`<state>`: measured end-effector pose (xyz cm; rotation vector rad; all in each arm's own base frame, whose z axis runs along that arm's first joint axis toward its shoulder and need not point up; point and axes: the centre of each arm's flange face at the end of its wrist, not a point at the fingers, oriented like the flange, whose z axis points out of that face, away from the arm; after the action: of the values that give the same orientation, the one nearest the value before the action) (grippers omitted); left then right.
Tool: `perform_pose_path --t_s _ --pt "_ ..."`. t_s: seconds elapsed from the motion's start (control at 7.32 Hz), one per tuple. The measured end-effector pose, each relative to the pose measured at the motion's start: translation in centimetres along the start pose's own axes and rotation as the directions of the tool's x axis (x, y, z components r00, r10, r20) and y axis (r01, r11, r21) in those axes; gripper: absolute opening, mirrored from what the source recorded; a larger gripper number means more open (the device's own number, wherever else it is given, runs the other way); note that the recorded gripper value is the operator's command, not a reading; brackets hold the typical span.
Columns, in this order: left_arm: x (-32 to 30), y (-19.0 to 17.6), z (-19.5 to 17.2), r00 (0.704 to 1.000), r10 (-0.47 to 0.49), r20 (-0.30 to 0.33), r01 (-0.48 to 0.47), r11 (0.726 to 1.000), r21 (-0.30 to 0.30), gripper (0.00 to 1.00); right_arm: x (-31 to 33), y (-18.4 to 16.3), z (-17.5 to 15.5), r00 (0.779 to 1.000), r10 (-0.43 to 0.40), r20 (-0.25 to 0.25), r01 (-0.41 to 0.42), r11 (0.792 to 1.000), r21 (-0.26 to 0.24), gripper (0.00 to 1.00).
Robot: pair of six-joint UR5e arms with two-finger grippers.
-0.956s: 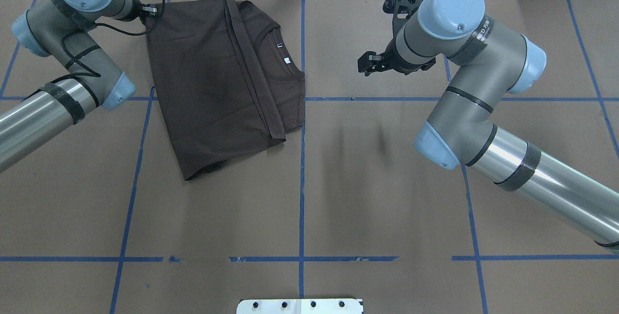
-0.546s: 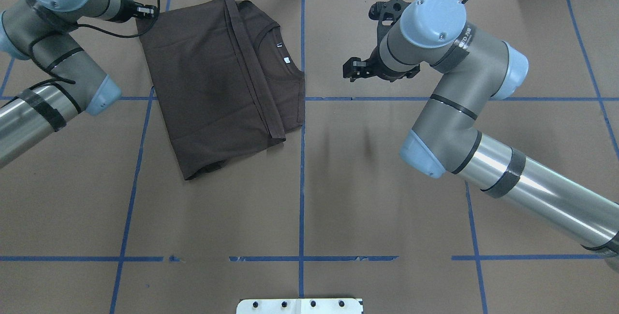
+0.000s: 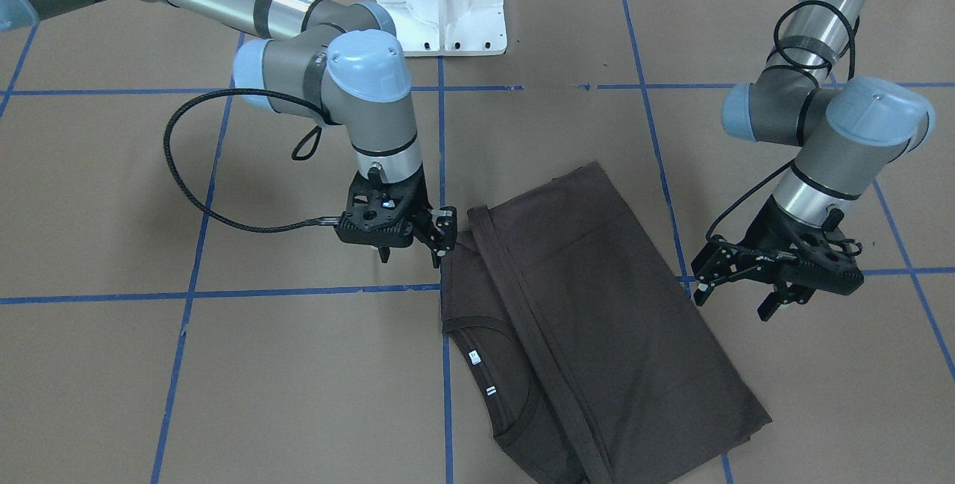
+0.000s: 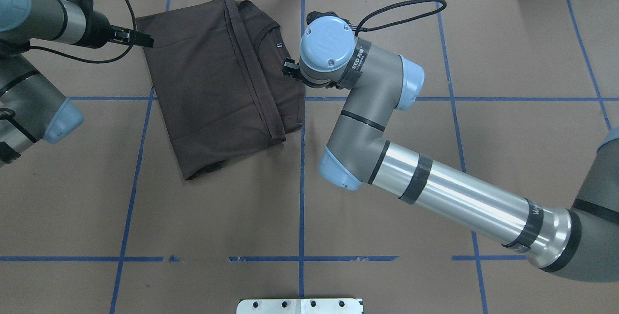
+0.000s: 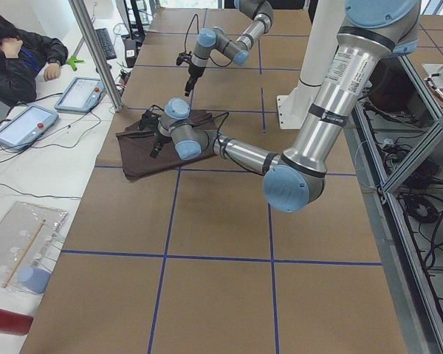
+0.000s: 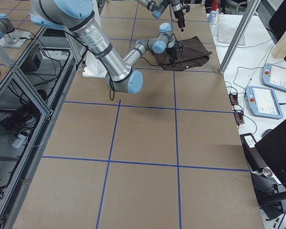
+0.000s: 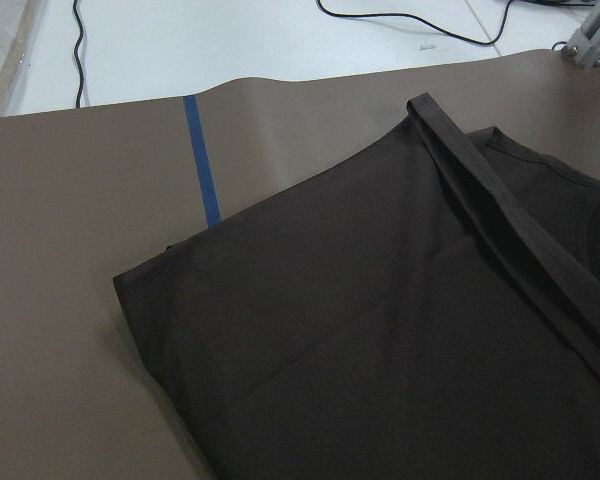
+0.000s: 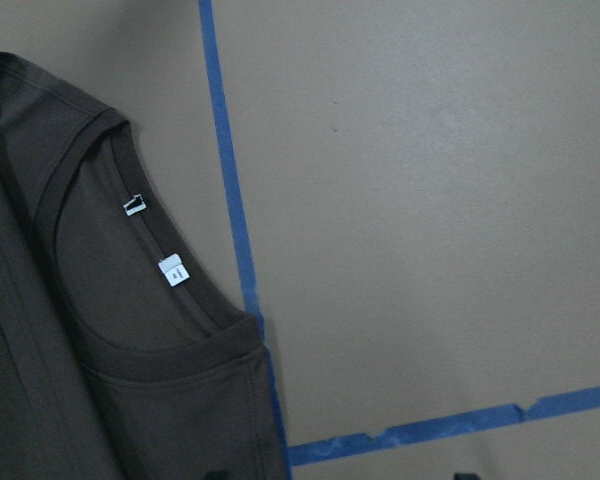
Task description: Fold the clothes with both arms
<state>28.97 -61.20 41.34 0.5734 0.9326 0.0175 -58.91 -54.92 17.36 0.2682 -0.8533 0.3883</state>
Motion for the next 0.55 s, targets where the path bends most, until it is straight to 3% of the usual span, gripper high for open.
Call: perform_pose_path --t_s 0.55 --pt "-0.6 0.7 -0.3 1.000 -0.001 0.003 0.002 1.000 -0.004 1.00 -3.2 0.9 5.2 1.000 0.009 -0.025 -0.008 0.999 0.043 0.70"
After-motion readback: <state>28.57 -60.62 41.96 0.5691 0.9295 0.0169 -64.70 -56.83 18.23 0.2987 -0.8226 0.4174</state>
